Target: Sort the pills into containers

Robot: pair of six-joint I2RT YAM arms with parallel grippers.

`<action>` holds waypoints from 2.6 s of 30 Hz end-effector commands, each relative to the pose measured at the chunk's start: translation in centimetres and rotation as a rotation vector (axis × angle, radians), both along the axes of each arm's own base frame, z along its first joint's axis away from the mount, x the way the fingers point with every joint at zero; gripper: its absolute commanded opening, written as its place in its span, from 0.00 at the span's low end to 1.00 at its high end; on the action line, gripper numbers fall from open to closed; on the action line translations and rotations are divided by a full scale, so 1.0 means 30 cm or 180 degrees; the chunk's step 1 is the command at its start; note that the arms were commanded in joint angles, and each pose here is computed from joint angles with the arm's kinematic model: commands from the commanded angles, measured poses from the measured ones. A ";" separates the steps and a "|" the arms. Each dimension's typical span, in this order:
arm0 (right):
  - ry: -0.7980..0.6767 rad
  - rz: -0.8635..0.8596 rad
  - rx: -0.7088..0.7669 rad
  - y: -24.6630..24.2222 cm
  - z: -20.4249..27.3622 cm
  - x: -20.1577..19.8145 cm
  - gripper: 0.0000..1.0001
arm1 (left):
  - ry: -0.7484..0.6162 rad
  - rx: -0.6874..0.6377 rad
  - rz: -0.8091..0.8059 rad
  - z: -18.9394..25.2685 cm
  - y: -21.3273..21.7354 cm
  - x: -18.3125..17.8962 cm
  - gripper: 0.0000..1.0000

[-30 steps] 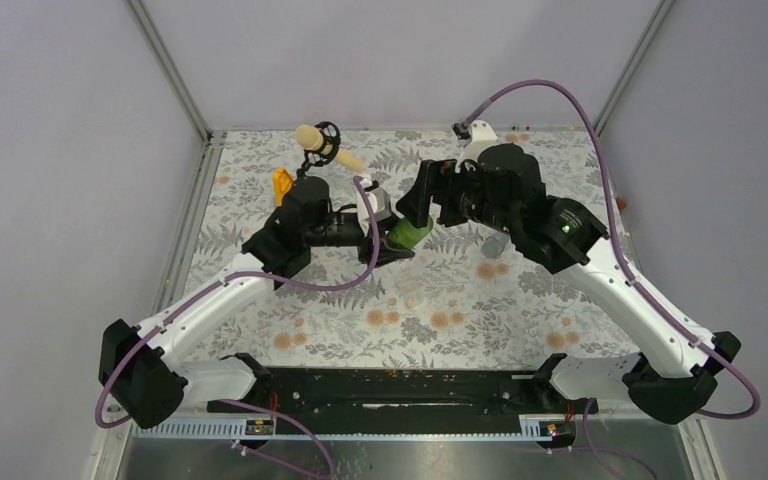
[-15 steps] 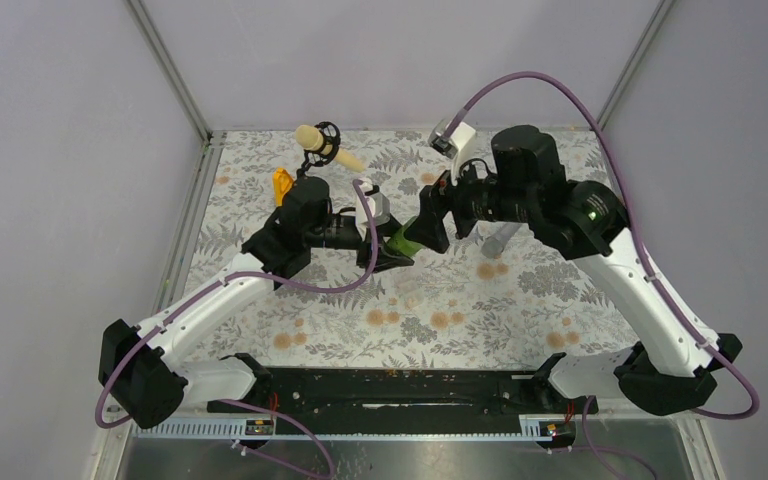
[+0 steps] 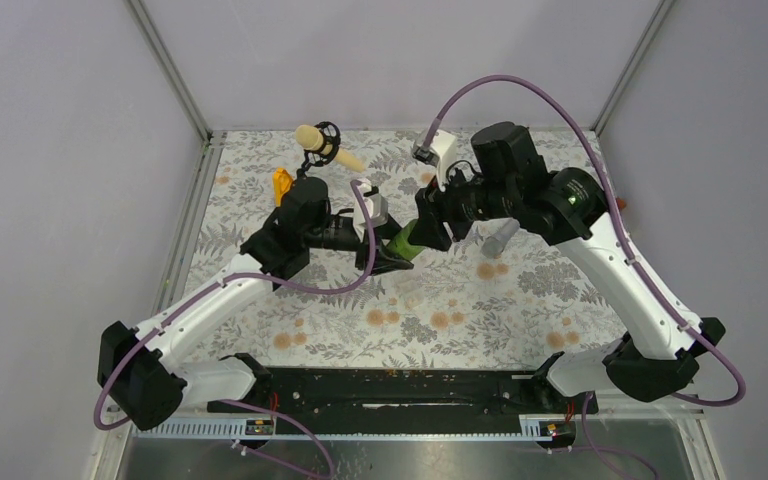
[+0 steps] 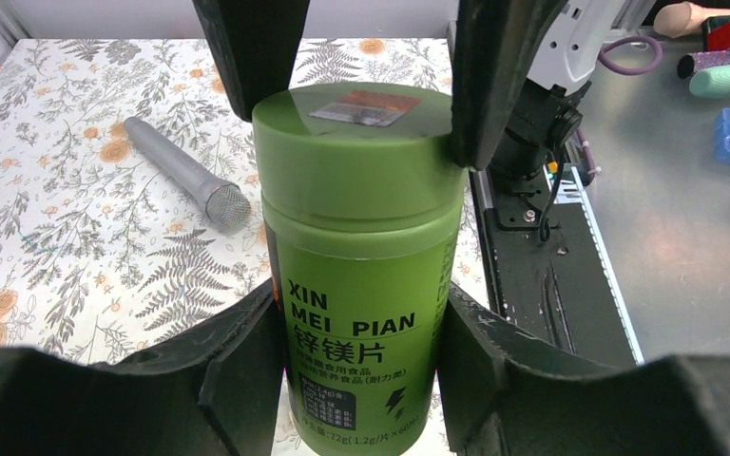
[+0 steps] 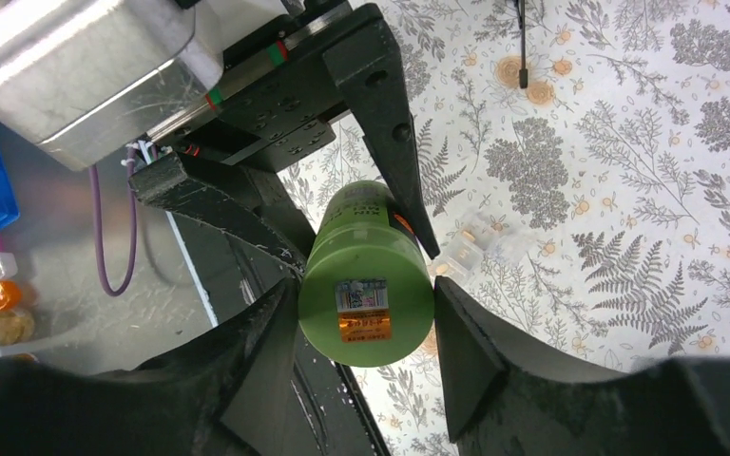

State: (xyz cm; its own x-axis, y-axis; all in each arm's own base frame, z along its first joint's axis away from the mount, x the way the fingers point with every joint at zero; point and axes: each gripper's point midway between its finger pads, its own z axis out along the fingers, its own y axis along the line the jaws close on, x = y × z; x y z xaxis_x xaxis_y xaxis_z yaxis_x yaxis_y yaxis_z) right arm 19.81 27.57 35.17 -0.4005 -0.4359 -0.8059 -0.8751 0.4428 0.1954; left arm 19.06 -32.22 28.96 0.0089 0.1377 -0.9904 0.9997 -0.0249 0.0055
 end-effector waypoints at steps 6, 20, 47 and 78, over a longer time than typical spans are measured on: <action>0.0164 -0.0502 0.0123 0.031 0.002 0.075 0.31 | -0.0429 -0.0295 0.0166 0.147 0.009 0.027 0.00; 0.0500 -0.2512 0.0786 0.026 0.045 0.299 0.12 | -0.0510 -0.0269 0.0346 0.150 0.011 0.067 0.00; 0.0921 -0.1140 0.0372 0.065 -0.083 0.111 0.70 | -0.0373 -0.0213 0.0528 0.149 -0.005 0.120 0.00; 0.0426 -0.3516 -0.0620 -0.441 -0.655 0.406 0.38 | -0.0076 -0.0446 0.2571 0.114 0.212 0.350 0.99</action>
